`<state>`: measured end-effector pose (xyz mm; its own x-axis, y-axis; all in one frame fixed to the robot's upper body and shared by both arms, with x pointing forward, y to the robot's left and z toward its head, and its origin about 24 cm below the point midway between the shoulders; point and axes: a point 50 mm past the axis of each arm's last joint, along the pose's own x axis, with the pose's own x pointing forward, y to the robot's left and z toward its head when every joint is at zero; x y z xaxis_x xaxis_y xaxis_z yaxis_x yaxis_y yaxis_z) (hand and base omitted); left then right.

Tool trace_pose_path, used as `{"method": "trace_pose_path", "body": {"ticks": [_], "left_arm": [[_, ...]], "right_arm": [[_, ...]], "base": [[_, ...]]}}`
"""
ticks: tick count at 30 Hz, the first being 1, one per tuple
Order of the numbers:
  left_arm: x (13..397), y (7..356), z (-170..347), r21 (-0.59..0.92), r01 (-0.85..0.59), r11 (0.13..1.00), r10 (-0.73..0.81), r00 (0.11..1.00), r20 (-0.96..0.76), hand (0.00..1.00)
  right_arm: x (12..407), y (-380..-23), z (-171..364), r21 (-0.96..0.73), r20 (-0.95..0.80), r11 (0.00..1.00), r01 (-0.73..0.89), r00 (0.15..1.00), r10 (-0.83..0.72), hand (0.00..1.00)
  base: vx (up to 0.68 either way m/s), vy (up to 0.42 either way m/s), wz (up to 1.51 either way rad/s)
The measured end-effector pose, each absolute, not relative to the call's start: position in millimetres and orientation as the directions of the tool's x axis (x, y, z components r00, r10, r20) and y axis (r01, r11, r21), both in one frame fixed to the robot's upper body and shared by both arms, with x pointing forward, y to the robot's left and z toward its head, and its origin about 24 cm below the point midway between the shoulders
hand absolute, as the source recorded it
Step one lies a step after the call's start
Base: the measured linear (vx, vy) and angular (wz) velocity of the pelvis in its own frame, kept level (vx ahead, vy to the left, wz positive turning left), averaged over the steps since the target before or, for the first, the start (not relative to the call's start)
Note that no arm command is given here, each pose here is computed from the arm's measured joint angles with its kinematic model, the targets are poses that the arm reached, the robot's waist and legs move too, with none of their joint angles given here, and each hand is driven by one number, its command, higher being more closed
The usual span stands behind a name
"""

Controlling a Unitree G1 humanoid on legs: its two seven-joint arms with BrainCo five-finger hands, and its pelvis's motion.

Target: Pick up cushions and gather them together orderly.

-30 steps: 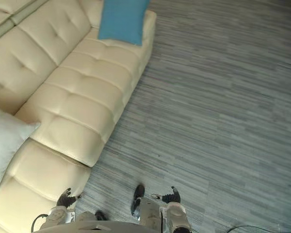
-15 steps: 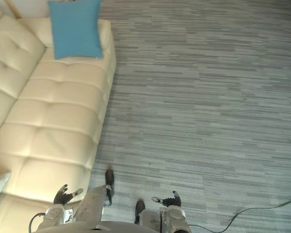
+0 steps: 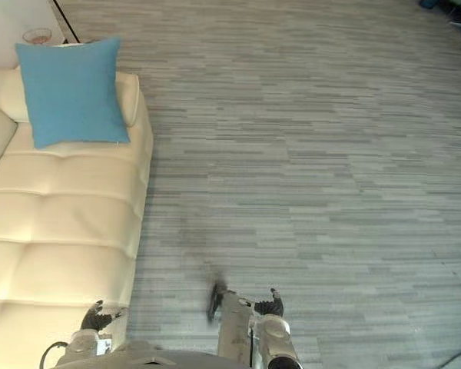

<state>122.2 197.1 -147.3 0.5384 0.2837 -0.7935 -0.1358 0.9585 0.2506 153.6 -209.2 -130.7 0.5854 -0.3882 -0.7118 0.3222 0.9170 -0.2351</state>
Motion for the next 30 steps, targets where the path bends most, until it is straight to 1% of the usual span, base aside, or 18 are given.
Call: {"method": "trace_pose_path", "body": {"ticks": [2,3,5,6,9,11,15,17,18,21,23,24,25,27,30], "left_arm": [[128.2,184.5,-148.8,0.220,-0.129,0.967,0.254,0.540,-0.802,0.00],[127.3,179.3,-150.2,0.214,-0.123,0.969,0.247,0.535,-0.808,0.00],[124.1,175.2,-151.5,0.203,-0.143,0.969,0.248,0.524,-0.815,0.00],[124.9,173.6,-151.0,0.193,-0.160,0.968,0.250,0.526,-0.813,0.00],[134.4,172.7,-144.9,0.178,-0.181,0.967,0.251,0.566,-0.785,0.00],[142.1,174.1,-139.4,0.175,-0.190,0.966,0.255,0.599,-0.759,0.00],[150.0,173.6,-133.9,0.156,-0.208,0.966,0.255,0.633,-0.731,0.00],[150.1,171.5,-134.6,0.154,-0.192,0.969,0.243,0.637,-0.732,0.00],[150.3,173.9,-134.7,0.166,-0.183,0.969,0.245,0.636,-0.732,0.00],[148.2,183.2,-135.2,0.175,-0.212,0.962,0.271,0.624,-0.733,0.00],[141.8,185.1,-138.9,0.183,-0.212,0.960,0.275,0.601,-0.751,0.00],[133.1,186.9,-143.6,0.196,-0.193,0.961,0.273,0.573,-0.773,0.00],[131.1,189.0,-144.8,0.207,-0.178,0.962,0.273,0.564,-0.779,0.00],[125.7,193.4,-146.6,0.225,-0.163,0.961,0.278,0.547,-0.789,0.00],[118.7,196.0,-148.3,0.234,-0.165,0.958,0.287,0.531,-0.797,0.00]], "right_arm": [[159.7,-214.8,-127.9,-0.240,-0.704,0.911,0.334,0.586,-0.401,0.00],[160.2,-221.1,-126.5,-0.232,-0.700,0.894,0.383,0.573,-0.427,0.00],[156.1,-225.4,-127.3,-0.240,-0.703,0.887,0.393,0.560,-0.439,0.00],[153.8,-224.2,-128.1,-0.245,-0.706,0.891,0.381,0.560,-0.434,0.00],[151.9,-212.6,-131.4,-0.235,-0.720,0.908,0.347,0.565,-0.403,0.00],[149.4,-211.2,-132.7,-0.229,-0.729,0.907,0.354,0.555,-0.401,0.00],[149.9,-213.3,-132.2,-0.229,-0.726,0.903,0.363,0.554,-0.406,0.00],[139.4,-212.7,-138.2,-0.237,-0.754,0.902,0.362,0.517,-0.405,0.00],[138.2,-209.1,-140.2,-0.232,-0.765,0.906,0.353,0.509,-0.395,0.00],[148.4,-205.3,-137.5,-0.218,-0.757,0.911,0.351,0.528,-0.385,0.00],[146.1,-206.2,-138.4,-0.223,-0.759,0.910,0.349,0.523,-0.386,0.00],[143.4,-205.2,-140.3,-0.226,-0.766,0.913,0.341,0.516,-0.382,0.00],[140.3,-202.2,-142.5,-0.228,-0.776,0.918,0.324,0.510,-0.372,0.00],[132.7,-202.9,-144.9,-0.235,-0.785,0.918,0.318,0.496,-0.372,0.00],[131.8,-210.7,-142.2,-0.257,-0.767,0.917,0.305,0.513,-0.386,0.00]], "base": [[0.77,-0.263,0.45],[0.66,-0.217,0.15],[0.67,-0.202,0.32],[0.63,-0.151,0.36],[0.57,-0.060,0.03],[0.56,0.049,0.01],[0.49,0.189,0.03],[0.62,0.295,0.25],[0.57,0.224,0.25],[0.57,0.194,0.05],[0.42,0.198,-0.03],[0.43,0.136,0.15],[0.40,0.074,0.29],[0.32,-0.070,0.47],[0.25,-0.158,0.68]]}}
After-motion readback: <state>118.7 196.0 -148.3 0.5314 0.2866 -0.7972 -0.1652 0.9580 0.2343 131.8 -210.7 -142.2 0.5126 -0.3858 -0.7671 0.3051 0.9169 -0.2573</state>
